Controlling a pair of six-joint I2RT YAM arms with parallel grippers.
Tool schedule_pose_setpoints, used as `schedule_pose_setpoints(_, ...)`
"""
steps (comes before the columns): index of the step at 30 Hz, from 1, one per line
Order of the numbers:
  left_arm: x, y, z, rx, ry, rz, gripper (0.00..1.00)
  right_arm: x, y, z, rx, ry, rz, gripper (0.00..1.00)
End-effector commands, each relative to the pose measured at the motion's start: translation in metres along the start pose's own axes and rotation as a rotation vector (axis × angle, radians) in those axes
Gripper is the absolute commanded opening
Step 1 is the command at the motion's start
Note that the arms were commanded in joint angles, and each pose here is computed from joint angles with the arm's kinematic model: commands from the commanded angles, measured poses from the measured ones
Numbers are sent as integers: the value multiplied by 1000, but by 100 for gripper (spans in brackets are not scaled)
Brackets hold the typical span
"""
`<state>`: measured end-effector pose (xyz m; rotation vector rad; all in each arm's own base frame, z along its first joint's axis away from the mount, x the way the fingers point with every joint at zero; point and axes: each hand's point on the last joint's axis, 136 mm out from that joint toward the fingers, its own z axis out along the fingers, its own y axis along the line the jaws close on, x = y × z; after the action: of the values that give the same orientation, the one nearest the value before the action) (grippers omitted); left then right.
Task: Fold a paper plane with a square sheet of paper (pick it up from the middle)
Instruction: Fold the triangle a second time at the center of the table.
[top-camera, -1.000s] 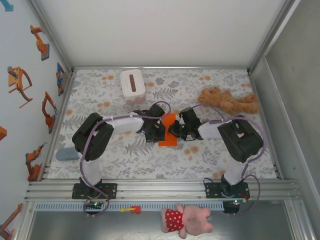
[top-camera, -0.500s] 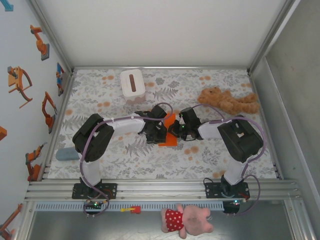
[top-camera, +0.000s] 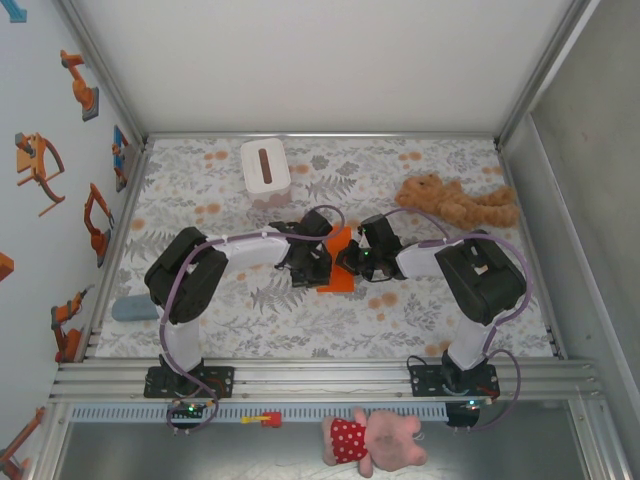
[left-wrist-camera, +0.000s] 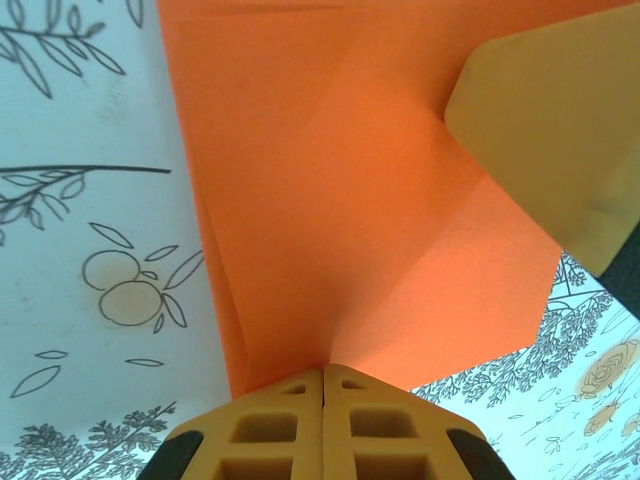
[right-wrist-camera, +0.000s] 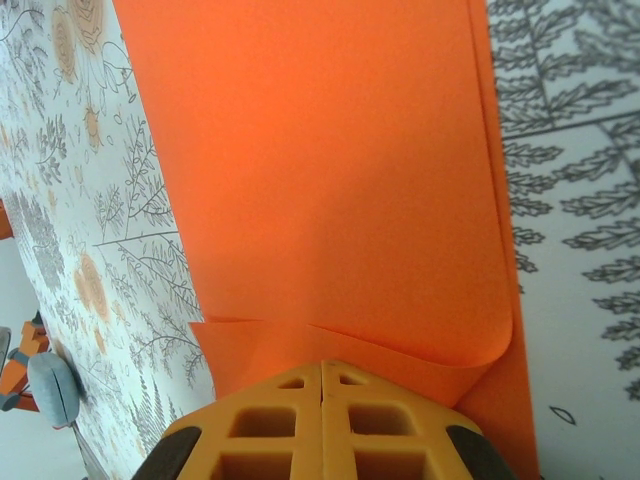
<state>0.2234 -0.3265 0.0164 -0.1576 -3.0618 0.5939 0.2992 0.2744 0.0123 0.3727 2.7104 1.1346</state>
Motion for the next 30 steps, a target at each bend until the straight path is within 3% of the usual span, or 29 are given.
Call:
schedule_pose_setpoints(1, 6, 17, 2, -46, 29, -2, 0, 30, -91, 6, 299, 61, 123, 0)
schedule_pose_setpoints(15, 21, 40, 7, -52, 78, -48, 0, 32, -94, 6, 311, 69, 124, 0)
schedule_pose_setpoints(24, 54, 64, 6, -21, 122, -118, 0, 32, -95, 5, 317, 69, 122, 0)
schedule_pose_setpoints(30, 56, 64, -15, 3, 62, -115, 1, 32, -94, 6, 312, 66, 119, 0)
